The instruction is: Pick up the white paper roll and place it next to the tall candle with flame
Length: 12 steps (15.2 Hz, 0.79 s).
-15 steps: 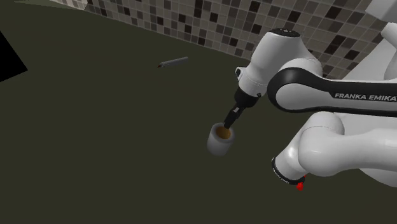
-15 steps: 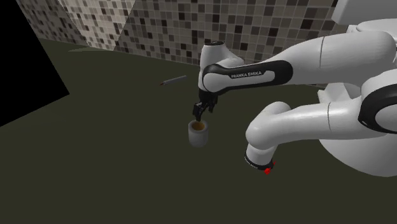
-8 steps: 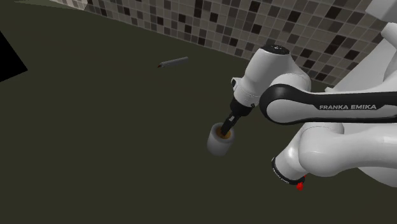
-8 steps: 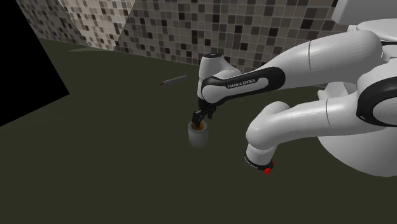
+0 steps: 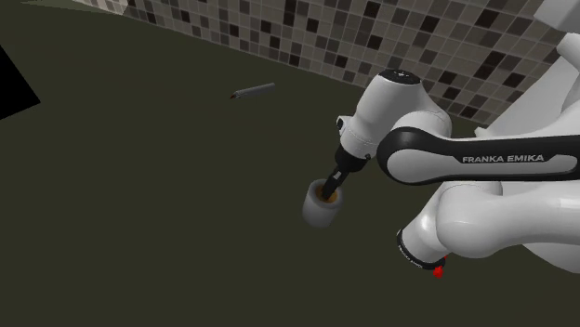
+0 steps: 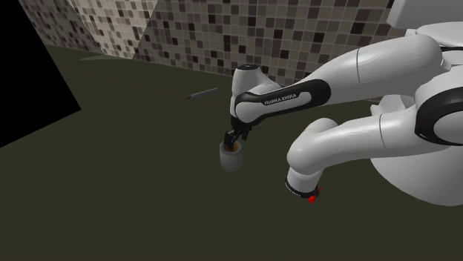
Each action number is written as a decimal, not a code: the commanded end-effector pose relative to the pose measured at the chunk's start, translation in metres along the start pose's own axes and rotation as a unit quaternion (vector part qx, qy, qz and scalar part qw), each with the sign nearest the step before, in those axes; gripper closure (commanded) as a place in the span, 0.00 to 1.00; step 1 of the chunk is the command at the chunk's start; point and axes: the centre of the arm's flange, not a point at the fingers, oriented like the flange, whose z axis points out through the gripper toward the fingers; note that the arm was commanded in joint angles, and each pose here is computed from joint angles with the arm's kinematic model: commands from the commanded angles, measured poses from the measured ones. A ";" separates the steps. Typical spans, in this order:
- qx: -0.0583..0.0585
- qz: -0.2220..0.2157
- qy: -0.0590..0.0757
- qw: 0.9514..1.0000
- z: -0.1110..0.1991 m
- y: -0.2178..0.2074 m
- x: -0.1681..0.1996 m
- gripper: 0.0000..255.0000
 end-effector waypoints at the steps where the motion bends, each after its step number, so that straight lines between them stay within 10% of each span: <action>1: 0.000 0.000 0.000 1.000 0.000 0.000 0.000 1.00; 12: 0.000 0.000 0.000 1.000 -0.010 0.000 0.001 1.00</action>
